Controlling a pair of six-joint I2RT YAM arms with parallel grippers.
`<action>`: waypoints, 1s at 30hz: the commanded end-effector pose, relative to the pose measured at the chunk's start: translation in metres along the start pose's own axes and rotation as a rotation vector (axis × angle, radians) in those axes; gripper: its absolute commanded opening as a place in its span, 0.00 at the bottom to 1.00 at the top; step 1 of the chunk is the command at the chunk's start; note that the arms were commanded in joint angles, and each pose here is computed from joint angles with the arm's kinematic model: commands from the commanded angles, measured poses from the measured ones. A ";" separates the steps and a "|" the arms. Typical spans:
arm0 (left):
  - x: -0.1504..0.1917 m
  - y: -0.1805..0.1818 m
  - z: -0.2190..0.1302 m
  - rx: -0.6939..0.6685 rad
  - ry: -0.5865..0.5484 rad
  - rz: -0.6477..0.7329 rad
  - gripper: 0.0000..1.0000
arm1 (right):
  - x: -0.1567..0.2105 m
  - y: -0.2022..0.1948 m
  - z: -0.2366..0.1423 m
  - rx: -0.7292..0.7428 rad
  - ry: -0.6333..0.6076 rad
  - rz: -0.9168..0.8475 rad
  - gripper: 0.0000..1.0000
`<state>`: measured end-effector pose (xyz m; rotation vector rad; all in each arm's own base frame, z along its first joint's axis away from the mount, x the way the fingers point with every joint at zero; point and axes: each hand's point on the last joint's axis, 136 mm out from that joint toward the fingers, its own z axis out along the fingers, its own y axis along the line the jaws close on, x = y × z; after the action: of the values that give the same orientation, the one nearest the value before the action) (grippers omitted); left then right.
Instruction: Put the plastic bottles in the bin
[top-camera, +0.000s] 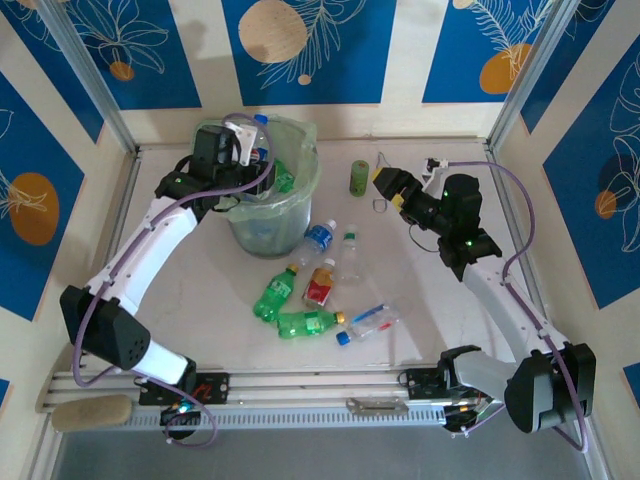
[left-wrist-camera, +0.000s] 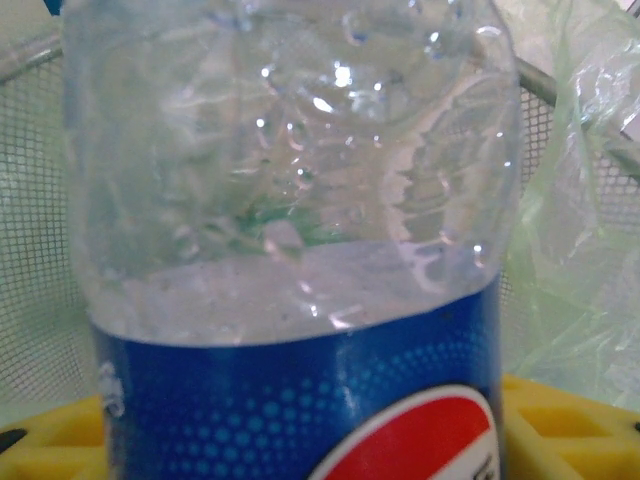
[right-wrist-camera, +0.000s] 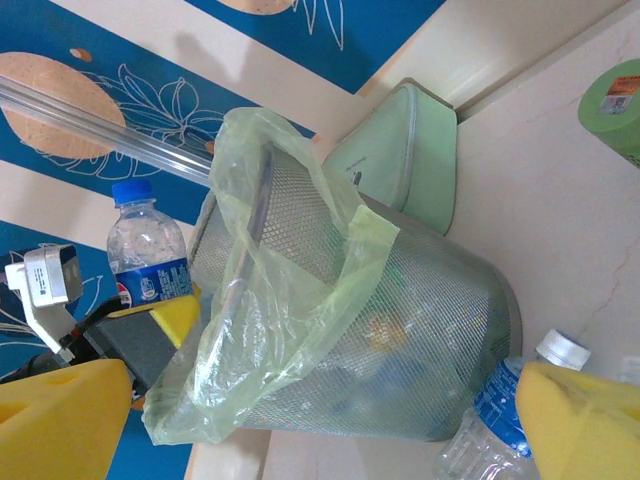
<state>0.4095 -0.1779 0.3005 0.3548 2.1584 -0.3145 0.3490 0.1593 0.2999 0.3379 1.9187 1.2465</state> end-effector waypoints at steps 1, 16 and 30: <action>-0.010 -0.002 -0.005 0.025 -0.011 -0.013 0.63 | -0.002 0.003 0.000 -0.006 0.002 0.001 0.99; -0.026 -0.012 -0.033 0.074 -0.095 -0.036 0.99 | 0.002 -0.010 0.003 0.043 0.017 0.027 0.99; -0.022 -0.090 -0.105 0.423 -0.278 -0.046 1.00 | 0.051 -0.057 -0.017 0.412 0.145 0.018 0.99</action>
<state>0.3274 -0.2093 0.3805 0.4256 1.8734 -0.6898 0.3363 0.1634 0.2505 0.4545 2.1786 1.0682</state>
